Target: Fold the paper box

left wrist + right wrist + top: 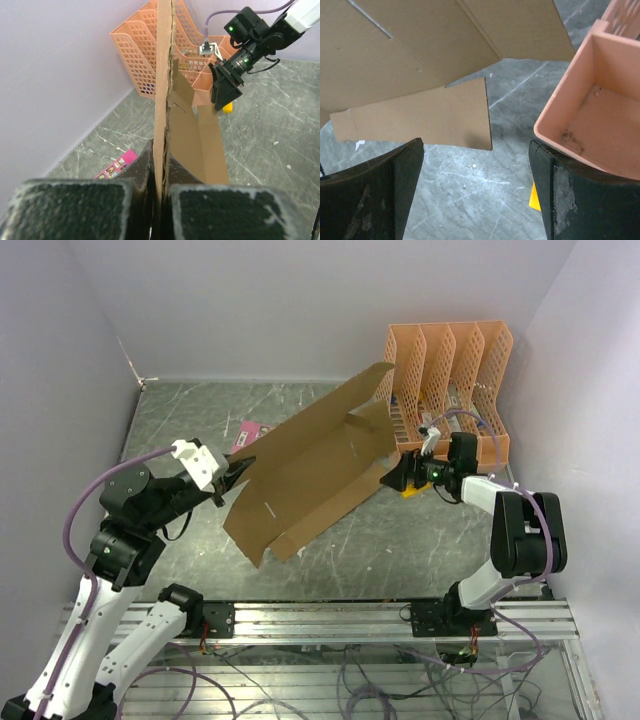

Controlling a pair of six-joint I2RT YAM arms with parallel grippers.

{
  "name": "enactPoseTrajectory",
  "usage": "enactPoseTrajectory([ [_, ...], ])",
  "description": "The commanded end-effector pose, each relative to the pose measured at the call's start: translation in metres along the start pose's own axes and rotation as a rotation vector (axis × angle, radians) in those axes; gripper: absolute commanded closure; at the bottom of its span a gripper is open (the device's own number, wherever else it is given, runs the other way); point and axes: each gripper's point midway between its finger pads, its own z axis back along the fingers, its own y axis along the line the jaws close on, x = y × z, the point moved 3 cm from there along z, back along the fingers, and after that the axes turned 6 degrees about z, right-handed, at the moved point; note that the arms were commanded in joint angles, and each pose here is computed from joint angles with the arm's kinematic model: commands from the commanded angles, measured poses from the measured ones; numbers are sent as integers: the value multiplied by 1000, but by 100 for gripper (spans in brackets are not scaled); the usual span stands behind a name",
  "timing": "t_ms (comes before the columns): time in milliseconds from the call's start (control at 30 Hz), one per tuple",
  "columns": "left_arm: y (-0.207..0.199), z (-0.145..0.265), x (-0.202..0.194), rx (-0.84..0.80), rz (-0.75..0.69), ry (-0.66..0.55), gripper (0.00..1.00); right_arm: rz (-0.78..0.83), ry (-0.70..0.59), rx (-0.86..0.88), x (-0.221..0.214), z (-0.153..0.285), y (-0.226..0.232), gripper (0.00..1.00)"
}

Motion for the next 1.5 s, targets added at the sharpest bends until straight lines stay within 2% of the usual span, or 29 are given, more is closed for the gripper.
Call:
enactPoseTrajectory([
  [0,-5,2,24,-27,-44,-107,93,-2,-18,7,11,-8,-5,17],
  [167,-7,5,29,-29,-45,-130,93,-15,-41,71,13,-14,4,26],
  [333,-7,6,30,-26,-39,-126,93,8,-52,114,16,-15,13,52],
  [500,0,7,27,29,-21,-116,93,123,-54,90,19,-10,28,79],
  [700,4,2,21,54,53,-98,93,353,23,-111,22,-15,49,100],
  [933,8,-6,11,75,126,-79,93,561,178,-374,4,-24,57,100],
  [1067,6,-8,5,71,150,-76,93,680,244,-391,-18,-36,75,100],
  [1267,5,-8,-1,65,165,-61,93,779,277,-395,-20,-55,97,100],
  [1400,9,-8,-9,100,180,-35,93,774,350,-380,-30,-65,99,99],
  [1467,11,-7,-13,121,194,-24,93,776,351,-363,-25,-64,103,85],
])
